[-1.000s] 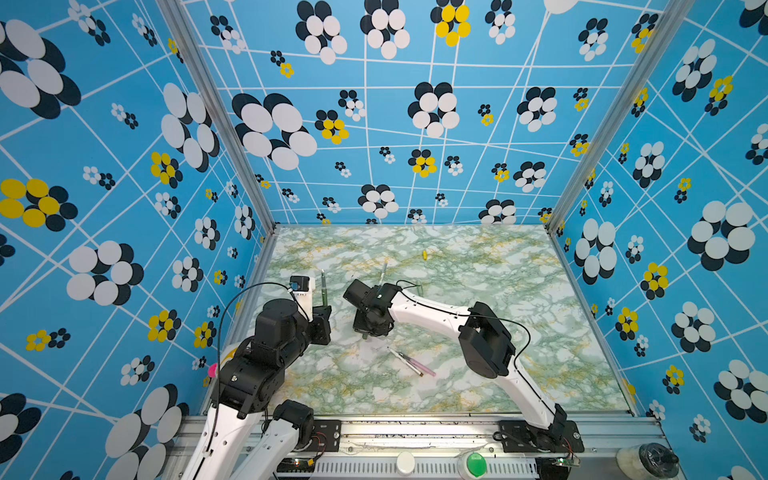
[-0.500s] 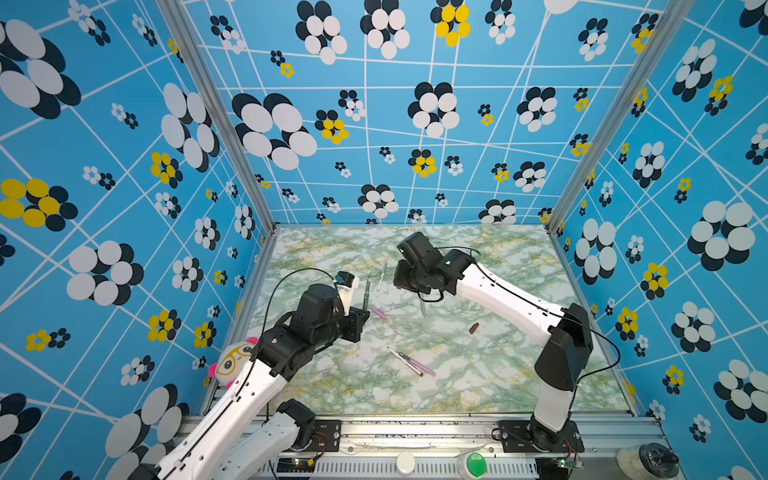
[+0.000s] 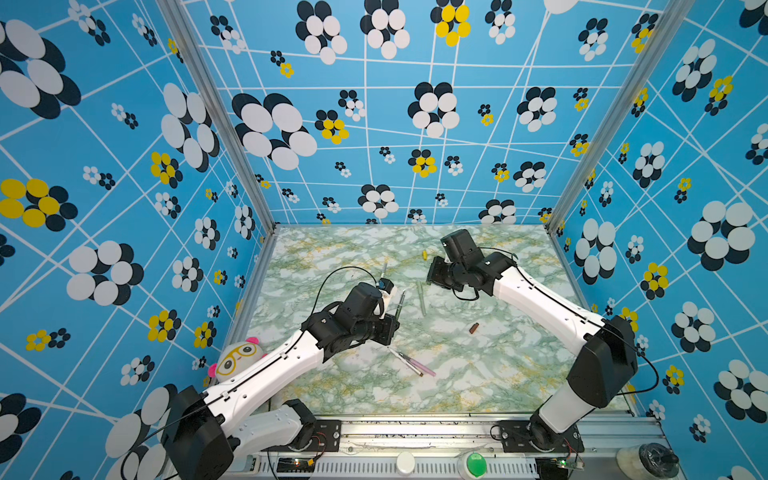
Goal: Insert the pens into the pen caps
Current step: 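Lift the cap above the pen tip held by the left gripper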
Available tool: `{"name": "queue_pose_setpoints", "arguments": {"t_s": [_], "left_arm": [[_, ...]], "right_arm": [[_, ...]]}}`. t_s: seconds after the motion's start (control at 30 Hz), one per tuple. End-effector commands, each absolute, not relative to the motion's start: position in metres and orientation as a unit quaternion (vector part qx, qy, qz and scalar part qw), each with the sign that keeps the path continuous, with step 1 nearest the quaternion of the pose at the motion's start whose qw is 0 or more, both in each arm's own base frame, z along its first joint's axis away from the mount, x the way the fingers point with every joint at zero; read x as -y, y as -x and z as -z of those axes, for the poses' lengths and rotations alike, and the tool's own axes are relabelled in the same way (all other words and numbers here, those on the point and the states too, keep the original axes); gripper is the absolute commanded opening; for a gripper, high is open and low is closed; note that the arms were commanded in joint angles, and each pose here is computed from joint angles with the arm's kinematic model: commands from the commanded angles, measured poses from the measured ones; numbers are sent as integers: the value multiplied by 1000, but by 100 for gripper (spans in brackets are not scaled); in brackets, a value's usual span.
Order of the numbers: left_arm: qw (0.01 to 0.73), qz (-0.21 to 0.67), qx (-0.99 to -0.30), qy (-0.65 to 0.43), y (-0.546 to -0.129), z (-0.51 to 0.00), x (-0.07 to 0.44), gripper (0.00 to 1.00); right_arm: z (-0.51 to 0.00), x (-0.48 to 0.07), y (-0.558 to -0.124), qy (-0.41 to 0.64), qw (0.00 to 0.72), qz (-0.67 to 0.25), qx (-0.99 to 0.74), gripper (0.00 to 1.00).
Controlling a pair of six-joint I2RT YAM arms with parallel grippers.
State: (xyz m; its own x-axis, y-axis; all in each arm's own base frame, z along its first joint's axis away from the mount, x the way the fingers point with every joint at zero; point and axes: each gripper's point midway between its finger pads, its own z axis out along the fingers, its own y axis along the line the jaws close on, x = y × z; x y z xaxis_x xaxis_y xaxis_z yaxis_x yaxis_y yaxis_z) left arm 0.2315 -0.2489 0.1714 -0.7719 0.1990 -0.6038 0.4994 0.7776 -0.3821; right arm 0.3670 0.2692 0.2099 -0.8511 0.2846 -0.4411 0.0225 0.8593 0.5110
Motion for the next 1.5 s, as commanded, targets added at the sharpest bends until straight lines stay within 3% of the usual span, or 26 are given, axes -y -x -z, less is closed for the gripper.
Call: {"name": "queue_pose_setpoints", "arguments": {"t_s": [0.0, 0.3, 1.47], "left_arm": [[299, 287, -890, -193, -242, -185, 262, 0], [294, 294, -888, -195, -247, -186, 273, 0], [307, 282, -889, -187, -254, -186, 271, 0]], "right_arm": [[-236, -283, -365, -43, 276, -305, -910, 10], [-250, -301, -355, -13, 264, -365, -893, 10], [-247, -312, -343, -7, 237, -399, -886, 9]]}}
